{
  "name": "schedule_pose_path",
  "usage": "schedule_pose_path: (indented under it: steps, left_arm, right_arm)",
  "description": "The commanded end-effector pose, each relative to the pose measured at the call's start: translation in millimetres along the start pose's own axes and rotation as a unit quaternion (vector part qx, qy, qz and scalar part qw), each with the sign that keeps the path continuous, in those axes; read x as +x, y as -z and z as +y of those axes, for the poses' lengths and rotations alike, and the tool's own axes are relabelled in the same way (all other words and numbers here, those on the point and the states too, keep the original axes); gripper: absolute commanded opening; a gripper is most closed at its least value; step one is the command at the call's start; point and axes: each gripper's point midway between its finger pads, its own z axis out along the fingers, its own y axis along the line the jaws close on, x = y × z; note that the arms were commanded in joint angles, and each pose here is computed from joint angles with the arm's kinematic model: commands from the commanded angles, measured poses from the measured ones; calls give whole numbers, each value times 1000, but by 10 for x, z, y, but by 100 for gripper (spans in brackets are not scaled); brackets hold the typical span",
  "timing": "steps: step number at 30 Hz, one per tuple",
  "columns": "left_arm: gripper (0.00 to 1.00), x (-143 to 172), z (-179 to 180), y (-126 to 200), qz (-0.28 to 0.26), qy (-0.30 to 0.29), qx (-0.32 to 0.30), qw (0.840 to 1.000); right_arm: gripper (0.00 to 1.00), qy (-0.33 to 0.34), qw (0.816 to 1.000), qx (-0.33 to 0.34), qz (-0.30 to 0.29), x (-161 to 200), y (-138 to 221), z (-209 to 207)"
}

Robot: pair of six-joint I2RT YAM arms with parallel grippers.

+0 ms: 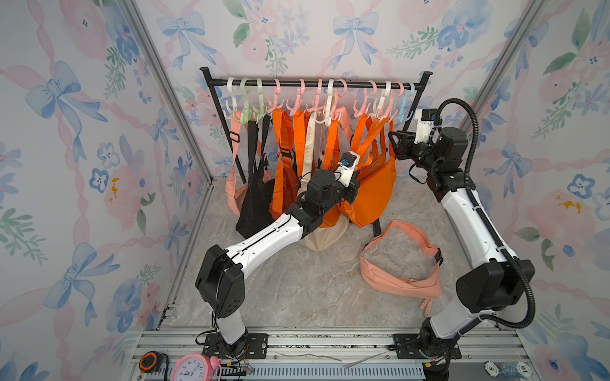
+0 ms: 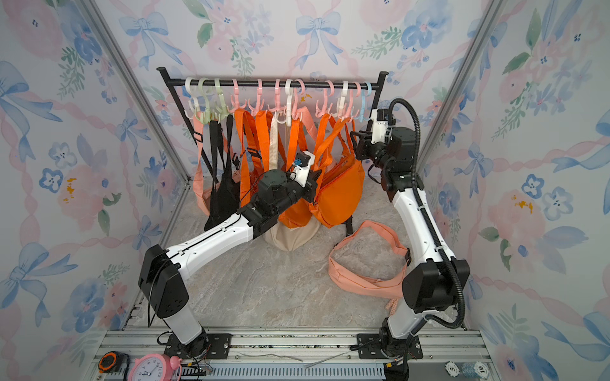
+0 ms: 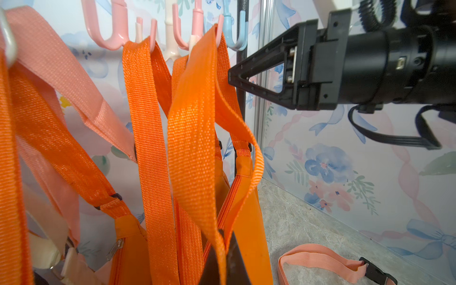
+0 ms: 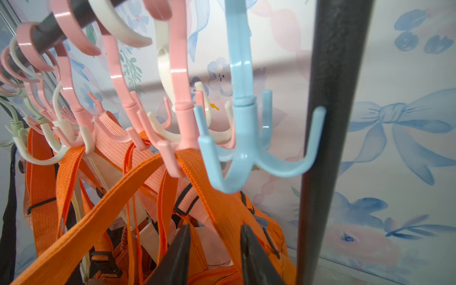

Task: Take the bag off the hook
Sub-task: Pick up the bag from the hook.

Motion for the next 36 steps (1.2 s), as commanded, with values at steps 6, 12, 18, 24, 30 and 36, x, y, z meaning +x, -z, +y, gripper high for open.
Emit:
schedule_pose_path:
  steps: [6, 12, 18, 24, 30, 36]
  left_arm:
    - [0, -122, 26, 35, -10, 7, 10, 1000]
    - [0, -130, 20, 15, -8, 7, 14, 1000]
    - [0, -108, 38, -17, -4, 7, 12, 1000]
    - [0, -99, 75, -85, 0, 0, 9, 1000]
    - [0, -188, 167, -186, -9, -1, 3, 1000]
    - [0, -327, 198, -300, -12, -5, 4, 1000]
  right_arm:
    - [31, 15, 1000, 18, -10, 25, -127, -61]
    - [25, 20, 999, 21, -15, 42, -218, -88]
    - [9, 25, 999, 15, -18, 74, -266, -34]
    - [3, 39, 999, 11, -27, 38, -189, 82]
    - [0, 46, 998, 5, -49, -133, 37, 235]
    - [0, 51, 997, 6, -63, -277, 211, 304]
